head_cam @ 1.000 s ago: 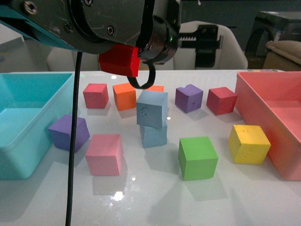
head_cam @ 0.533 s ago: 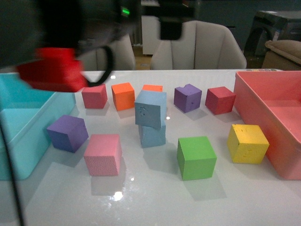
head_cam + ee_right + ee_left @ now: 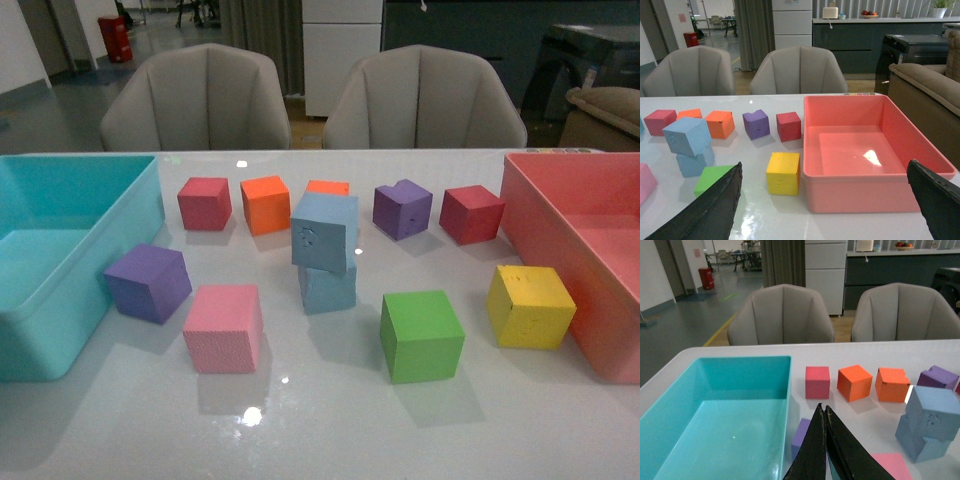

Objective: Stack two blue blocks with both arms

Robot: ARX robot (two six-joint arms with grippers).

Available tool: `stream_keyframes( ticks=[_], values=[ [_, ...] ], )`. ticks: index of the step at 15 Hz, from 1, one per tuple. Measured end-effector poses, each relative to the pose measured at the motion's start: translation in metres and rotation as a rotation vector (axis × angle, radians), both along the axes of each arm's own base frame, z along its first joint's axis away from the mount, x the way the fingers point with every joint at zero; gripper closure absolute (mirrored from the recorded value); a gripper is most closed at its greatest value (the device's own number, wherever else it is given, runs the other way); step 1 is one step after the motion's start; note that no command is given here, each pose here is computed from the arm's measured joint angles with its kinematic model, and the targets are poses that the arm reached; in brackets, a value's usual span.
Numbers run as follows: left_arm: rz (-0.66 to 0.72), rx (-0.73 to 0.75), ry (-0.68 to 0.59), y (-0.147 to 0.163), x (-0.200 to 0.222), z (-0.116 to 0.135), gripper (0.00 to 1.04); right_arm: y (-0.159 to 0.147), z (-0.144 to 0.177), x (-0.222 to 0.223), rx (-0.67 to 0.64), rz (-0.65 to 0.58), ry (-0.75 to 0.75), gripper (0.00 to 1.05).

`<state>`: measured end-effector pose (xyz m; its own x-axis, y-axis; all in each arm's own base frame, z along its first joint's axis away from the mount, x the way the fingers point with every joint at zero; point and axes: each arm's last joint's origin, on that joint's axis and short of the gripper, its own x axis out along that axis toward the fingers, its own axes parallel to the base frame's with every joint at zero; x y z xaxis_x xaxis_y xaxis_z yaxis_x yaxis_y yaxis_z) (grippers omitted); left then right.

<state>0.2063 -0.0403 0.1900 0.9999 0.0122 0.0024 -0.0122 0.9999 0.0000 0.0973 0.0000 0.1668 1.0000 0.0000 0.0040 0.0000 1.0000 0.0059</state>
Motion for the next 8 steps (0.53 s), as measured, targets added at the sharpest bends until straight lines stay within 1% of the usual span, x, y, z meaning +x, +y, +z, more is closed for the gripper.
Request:
stream_keyframes(
  ticks=[2,4,6,8],
  values=[
    [-0.009,0.005,0.025,0.011,-0.017,-0.010,1.03,0.000,0.000,0.000,0.000,0.000,0.000,0.06],
    [-0.008,0.001,0.006,0.019,-0.031,-0.011,1.03,0.000,0.000,0.000,0.000,0.000,0.000,0.06],
    [-0.006,0.002,0.020,0.025,-0.042,-0.016,1.03,0.000,0.000,0.000,0.000,0.000,0.000,0.06],
    [-0.013,0.000,-0.007,0.029,-0.052,-0.022,1.03,0.000,0.000,0.000,0.000,0.000,0.000,0.06]
  ],
)
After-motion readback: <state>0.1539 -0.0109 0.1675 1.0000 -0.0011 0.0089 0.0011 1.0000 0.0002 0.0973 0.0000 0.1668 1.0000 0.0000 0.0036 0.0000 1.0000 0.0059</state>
